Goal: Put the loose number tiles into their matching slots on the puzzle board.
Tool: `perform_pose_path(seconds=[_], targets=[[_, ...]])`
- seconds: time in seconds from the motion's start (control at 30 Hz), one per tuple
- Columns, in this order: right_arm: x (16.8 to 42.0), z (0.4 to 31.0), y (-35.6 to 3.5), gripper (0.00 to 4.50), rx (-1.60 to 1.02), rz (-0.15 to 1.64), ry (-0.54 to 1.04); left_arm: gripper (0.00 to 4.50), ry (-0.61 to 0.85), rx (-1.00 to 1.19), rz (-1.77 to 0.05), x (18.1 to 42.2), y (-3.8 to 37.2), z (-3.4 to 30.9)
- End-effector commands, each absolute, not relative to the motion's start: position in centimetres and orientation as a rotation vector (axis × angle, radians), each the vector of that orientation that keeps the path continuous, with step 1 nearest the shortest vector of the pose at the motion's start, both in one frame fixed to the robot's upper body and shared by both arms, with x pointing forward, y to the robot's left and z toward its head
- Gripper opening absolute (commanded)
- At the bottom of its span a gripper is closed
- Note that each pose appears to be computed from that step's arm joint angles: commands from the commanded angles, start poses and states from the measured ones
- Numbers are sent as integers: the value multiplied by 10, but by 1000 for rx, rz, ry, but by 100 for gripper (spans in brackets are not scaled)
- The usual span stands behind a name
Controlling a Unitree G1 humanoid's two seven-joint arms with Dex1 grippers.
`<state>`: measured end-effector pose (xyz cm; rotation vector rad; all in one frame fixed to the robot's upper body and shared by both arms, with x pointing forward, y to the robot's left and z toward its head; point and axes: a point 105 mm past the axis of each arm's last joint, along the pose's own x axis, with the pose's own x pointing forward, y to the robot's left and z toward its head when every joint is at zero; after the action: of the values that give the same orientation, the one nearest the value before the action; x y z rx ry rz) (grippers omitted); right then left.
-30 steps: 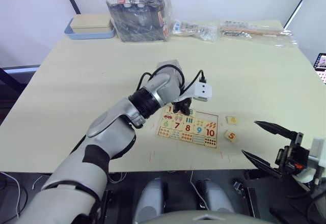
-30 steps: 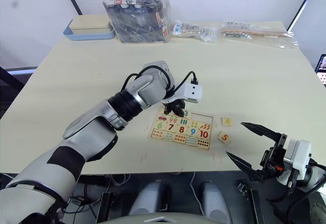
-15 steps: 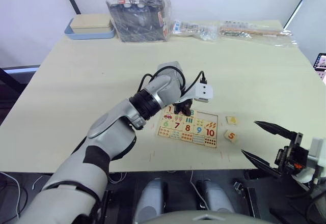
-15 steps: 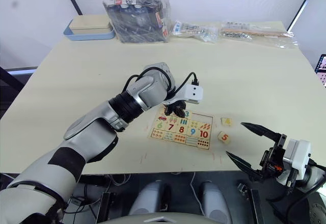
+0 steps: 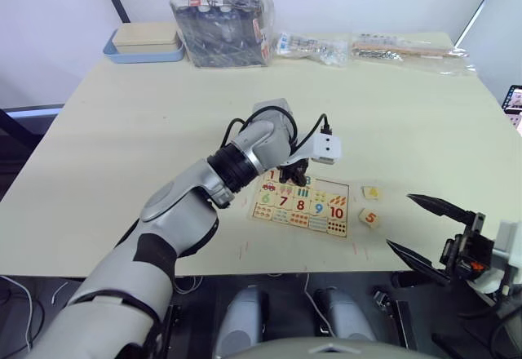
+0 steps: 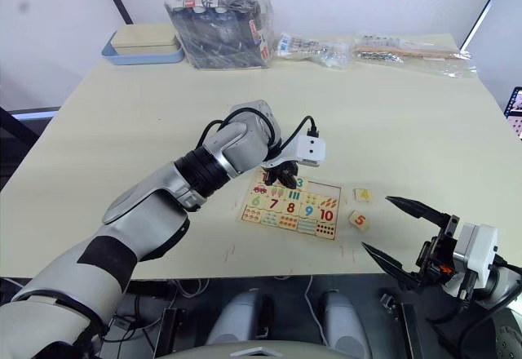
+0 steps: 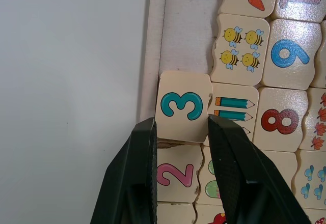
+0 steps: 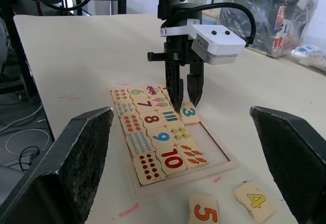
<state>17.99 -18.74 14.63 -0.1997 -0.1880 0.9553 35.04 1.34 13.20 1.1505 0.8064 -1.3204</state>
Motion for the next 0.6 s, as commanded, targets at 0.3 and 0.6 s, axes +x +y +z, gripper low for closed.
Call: perform_pose_path(seconds=[0.3,0.6], targets=[[178,153,-184,450,-217,970,-220,442,731,1116,-1350,348,8,154],[181,152,-183,450,-220,967,-227,442,478,915,-1436,359,6,190]])
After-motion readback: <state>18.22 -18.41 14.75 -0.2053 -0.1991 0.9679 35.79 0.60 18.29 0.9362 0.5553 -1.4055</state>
